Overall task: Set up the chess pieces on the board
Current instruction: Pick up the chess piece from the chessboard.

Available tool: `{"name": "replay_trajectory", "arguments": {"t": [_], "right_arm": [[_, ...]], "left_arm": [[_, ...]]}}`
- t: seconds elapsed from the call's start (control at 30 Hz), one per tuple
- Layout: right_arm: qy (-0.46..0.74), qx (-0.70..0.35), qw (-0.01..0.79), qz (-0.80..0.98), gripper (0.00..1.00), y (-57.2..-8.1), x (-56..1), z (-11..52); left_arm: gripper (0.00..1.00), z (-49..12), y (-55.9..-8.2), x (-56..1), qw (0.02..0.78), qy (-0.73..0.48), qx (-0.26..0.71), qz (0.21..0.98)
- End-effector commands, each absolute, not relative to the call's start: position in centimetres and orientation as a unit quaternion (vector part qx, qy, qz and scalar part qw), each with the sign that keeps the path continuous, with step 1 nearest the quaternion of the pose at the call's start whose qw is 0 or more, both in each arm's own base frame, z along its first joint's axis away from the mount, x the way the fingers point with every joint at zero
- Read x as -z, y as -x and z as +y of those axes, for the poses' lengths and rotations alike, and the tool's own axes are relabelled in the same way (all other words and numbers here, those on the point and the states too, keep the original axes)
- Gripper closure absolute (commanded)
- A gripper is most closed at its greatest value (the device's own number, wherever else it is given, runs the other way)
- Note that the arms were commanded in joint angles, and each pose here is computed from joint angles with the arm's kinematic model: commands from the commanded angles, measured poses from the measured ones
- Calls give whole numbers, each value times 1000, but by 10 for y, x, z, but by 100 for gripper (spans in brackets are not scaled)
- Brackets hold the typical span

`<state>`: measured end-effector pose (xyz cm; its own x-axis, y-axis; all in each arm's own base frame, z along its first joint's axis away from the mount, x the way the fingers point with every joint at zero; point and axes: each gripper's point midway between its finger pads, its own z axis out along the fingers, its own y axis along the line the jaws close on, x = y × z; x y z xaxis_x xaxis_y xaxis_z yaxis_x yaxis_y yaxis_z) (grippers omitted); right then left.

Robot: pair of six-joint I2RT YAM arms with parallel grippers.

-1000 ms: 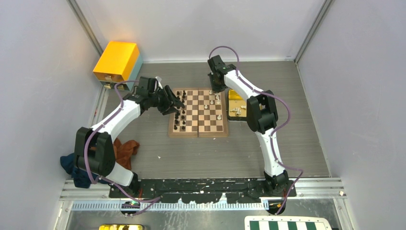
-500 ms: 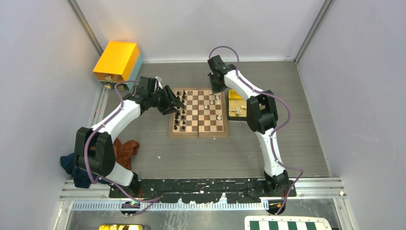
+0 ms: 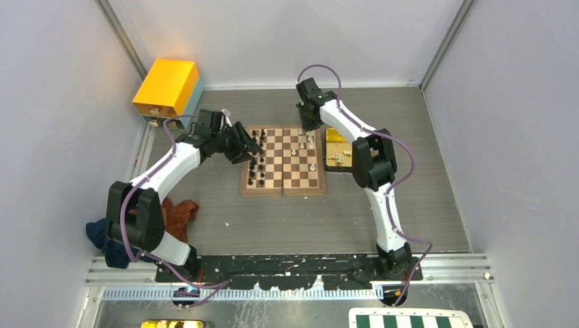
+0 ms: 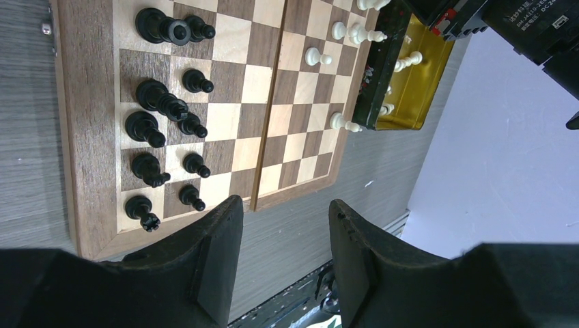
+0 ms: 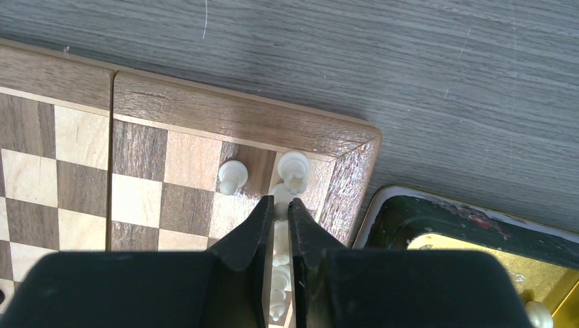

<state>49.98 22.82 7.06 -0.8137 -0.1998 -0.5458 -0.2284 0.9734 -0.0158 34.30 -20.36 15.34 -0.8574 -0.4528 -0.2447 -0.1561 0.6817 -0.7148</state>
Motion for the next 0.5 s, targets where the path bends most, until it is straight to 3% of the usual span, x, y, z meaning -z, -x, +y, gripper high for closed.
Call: {"name": "replay_trajectory", "arguments": {"t": [0.0, 0.47], "right_arm": [[116, -46, 347, 930, 92, -507, -131, 236], [131, -46, 354, 925, 93, -492, -145, 246]], "left_arm": [[50, -204, -351, -181, 244, 149, 382, 879], [50, -203, -348, -186, 251, 148, 382, 877]]}}
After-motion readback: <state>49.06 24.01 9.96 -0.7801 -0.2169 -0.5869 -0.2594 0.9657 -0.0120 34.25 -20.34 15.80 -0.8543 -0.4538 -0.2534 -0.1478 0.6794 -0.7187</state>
